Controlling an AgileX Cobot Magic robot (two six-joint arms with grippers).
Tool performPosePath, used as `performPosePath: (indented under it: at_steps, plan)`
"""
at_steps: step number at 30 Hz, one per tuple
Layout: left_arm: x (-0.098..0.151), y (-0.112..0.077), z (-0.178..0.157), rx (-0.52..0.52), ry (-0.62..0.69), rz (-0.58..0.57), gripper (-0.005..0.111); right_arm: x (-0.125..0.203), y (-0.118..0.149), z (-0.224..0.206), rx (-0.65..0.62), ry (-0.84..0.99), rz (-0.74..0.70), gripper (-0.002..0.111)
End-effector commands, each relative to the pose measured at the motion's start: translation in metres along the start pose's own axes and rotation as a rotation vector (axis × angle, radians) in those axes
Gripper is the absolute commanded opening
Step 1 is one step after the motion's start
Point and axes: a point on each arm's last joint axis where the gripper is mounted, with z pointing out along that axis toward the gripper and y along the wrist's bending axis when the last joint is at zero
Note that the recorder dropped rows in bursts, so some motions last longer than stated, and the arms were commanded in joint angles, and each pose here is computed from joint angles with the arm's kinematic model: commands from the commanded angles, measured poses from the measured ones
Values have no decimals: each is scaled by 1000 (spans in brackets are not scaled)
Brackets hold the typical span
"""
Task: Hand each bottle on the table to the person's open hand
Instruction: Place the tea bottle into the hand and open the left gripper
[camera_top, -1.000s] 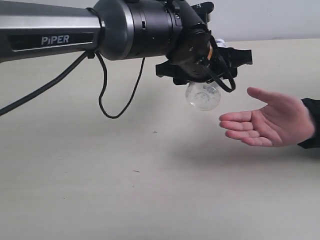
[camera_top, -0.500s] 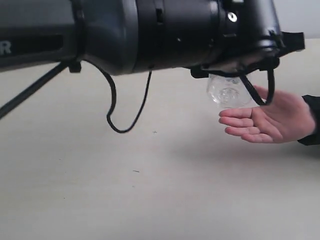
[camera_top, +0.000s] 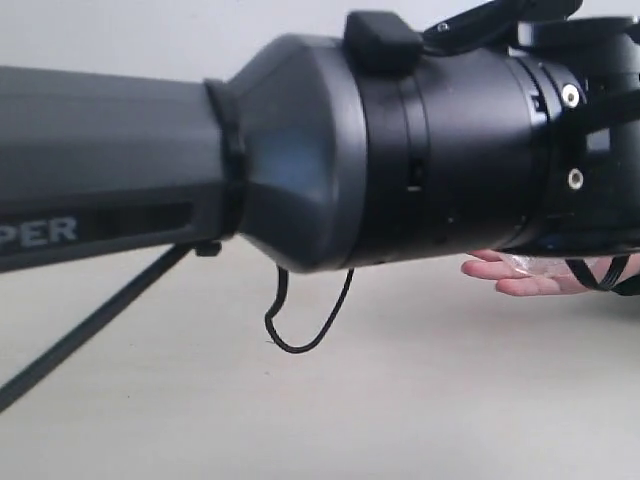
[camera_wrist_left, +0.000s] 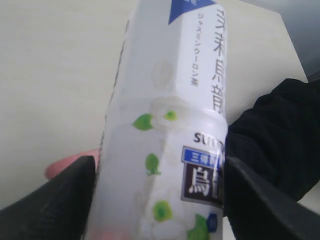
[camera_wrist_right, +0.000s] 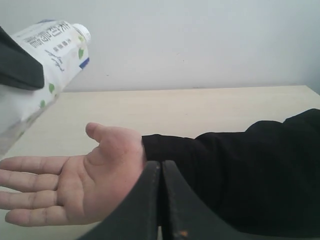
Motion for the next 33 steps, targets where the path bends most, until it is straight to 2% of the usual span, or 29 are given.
performPosePath:
  at_steps: [1, 8, 15, 18, 23, 27, 29, 33]
  plan:
    - [17, -2, 17, 33, 26, -22, 0, 1, 0, 0, 5, -6, -2, 0]
    - [39, 4, 43, 11, 62, -76, 0, 1, 0, 0, 5, -6, -2, 0]
    - [41, 4, 45, 22, 69, -73, 2, 1, 0, 0, 5, -6, -2, 0]
    - [41, 4, 45, 24, 69, -70, 15, 1, 0, 0, 5, -6, -2, 0]
    - [41, 4, 46, 24, 68, -53, 55, 1, 0, 0, 5, -6, -2, 0]
    - [41, 4, 46, 24, 68, -51, 81, 1, 0, 0, 5, -6, -2, 0]
    - [41, 4, 46, 24, 68, -51, 85, 1, 0, 0, 5, -6, -2, 0]
    - [41, 4, 46, 24, 68, -47, 85, 1, 0, 0, 5, -6, -2, 0]
